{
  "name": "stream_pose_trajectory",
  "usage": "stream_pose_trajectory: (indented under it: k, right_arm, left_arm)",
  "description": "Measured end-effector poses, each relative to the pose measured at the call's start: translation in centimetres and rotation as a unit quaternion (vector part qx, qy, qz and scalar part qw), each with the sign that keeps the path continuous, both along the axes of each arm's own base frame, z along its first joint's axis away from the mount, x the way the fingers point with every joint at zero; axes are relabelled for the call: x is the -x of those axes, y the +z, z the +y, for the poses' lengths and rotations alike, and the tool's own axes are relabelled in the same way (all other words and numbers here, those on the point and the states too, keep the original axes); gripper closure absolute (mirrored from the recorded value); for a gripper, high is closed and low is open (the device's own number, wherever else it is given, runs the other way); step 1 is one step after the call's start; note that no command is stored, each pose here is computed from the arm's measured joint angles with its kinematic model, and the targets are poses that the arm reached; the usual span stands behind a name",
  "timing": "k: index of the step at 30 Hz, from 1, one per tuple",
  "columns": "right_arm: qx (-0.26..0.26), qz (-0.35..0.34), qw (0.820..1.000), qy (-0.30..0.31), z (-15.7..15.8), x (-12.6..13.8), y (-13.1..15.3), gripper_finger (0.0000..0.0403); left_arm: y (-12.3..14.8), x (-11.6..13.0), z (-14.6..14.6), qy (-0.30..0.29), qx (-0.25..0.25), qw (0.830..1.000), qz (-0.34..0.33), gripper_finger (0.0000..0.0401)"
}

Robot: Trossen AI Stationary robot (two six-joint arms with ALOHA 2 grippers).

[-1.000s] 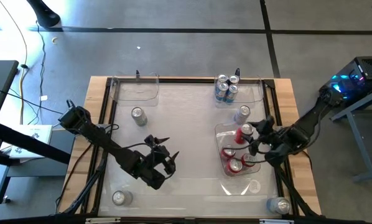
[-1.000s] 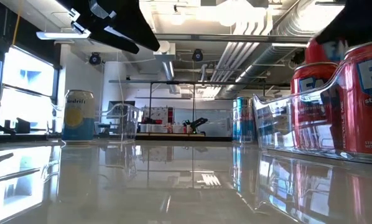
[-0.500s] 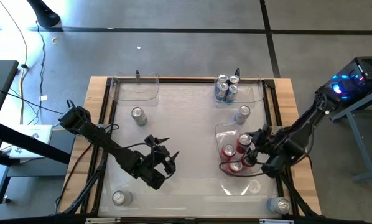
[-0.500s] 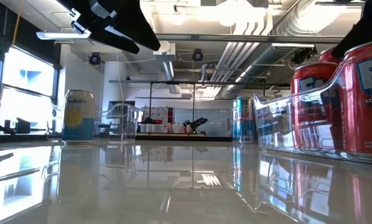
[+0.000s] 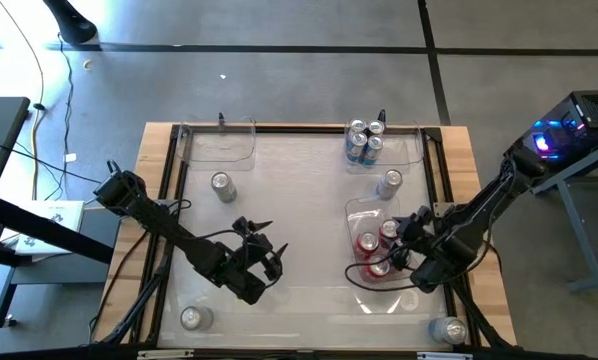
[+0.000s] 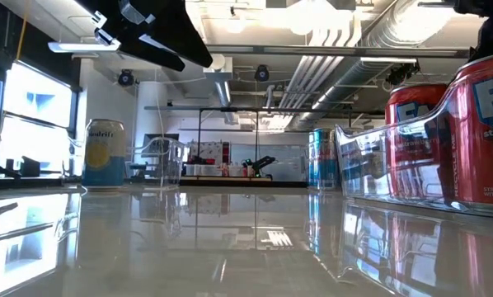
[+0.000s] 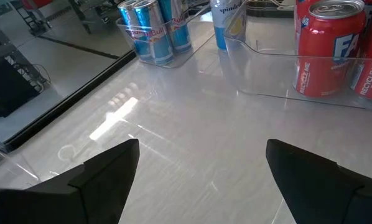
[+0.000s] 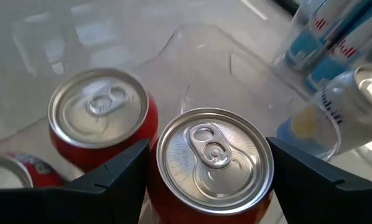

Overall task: Sort soda cans
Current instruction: Put the orange soda can back into the bottom right transparent bin

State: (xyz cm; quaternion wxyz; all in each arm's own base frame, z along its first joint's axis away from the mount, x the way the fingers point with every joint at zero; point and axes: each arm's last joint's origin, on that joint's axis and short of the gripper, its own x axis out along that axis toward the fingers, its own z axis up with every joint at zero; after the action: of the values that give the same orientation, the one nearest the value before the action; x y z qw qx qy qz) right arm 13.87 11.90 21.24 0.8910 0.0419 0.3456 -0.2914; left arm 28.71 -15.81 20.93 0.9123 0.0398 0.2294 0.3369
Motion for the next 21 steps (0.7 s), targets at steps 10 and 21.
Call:
stream_pose_trajectory:
  k: [10, 21]
  right_arm:
    - [-0.016, -0.017, 1.0, -0.019, -0.3, -0.1, -1.6, 0.013]
    - [-0.065, -0.001, 0.998, -0.008, -1.1, 0.8, -0.5, 0.012]
  left_arm:
    - [0.0, 0.0, 0.0, 0.0, 0.0, 1.0, -0.002, 0.0057]
    - [0.0, -0.1, 0.0, 0.0, 0.001, 1.0, -0.002, 0.0057]
